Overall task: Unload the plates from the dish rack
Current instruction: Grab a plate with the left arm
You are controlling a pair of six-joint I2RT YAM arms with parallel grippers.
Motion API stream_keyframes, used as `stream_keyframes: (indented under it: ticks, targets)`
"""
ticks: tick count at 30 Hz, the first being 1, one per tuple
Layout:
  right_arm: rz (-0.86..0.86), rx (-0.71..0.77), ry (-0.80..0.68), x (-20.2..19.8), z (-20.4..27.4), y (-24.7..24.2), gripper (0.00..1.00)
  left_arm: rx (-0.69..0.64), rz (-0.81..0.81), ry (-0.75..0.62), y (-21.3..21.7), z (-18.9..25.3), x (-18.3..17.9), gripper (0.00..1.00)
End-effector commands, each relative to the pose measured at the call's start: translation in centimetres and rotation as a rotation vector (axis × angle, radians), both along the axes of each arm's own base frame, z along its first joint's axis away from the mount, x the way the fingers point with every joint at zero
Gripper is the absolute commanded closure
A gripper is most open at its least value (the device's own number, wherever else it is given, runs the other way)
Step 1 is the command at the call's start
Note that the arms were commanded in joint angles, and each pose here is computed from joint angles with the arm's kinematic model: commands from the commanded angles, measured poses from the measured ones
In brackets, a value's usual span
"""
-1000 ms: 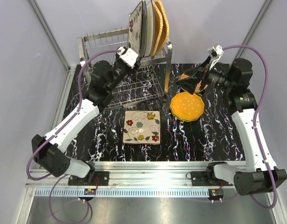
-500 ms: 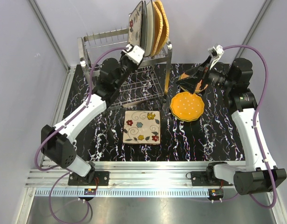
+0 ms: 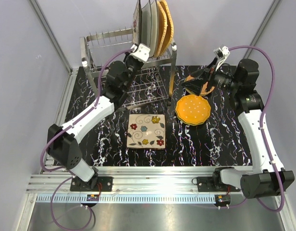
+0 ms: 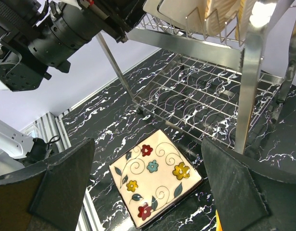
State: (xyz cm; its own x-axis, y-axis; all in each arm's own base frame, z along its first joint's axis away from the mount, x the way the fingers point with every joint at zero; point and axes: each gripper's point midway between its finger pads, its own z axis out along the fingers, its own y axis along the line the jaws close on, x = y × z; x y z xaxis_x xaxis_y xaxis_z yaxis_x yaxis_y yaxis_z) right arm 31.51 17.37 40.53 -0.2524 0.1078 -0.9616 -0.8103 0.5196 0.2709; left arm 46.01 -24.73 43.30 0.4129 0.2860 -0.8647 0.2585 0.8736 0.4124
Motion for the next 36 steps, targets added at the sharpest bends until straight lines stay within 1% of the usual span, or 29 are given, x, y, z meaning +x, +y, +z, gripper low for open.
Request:
stream_keyframes:
  ticks: [1, 2, 3, 8, 12, 17, 20, 36]
  targets:
    - [-0.025, 0.003, -0.051, 0.3, 1.5, -0.5, 0.0, -0.119, 0.019, -0.17, 1.0, 5.5, -0.5, 0.94]
    - [-0.025, 0.002, -0.045, 0.4, 1.3, -0.5, 0.0, -0.121, 0.019, -0.185, 1.0, 6.0, -0.7, 0.96]
    - [-0.025, 0.003, -0.045, 0.4, 1.3, -0.5, 0.0, -0.12, 0.019, -0.201, 1.0, 6.5, -1.0, 1.0]
    - [-0.027, 0.007, -0.04, 0.7, 1.2, -0.5, 0.0, -0.1, -0.006, -0.267, 0.1, 8.9, -2.3, 1.0]
    - [-0.026, 0.007, -0.039, 0.7, 1.1, -0.5, 0.0, -0.083, -0.017, -0.346, -0.5, 11.9, -3.8, 1.0]
    - [-0.029, 0.01, -0.036, 0.7, 1.1, -0.6, 0.0, -0.114, -0.028, -0.433, -0.4, 16.0, -5.8, 1.0]
    - [-0.03, 0.01, -0.039, 0.6, 1.1, -0.6, 0.0, -0.132, -0.031, -0.46, -0.1, 17.5, -6.5, 1.0]
    - [-0.03, 0.012, -0.04, 0.6, 1.2, -0.6, 0.0, -0.171, -0.061, -0.551, 0.9, 22.0, -9.1, 1.0]
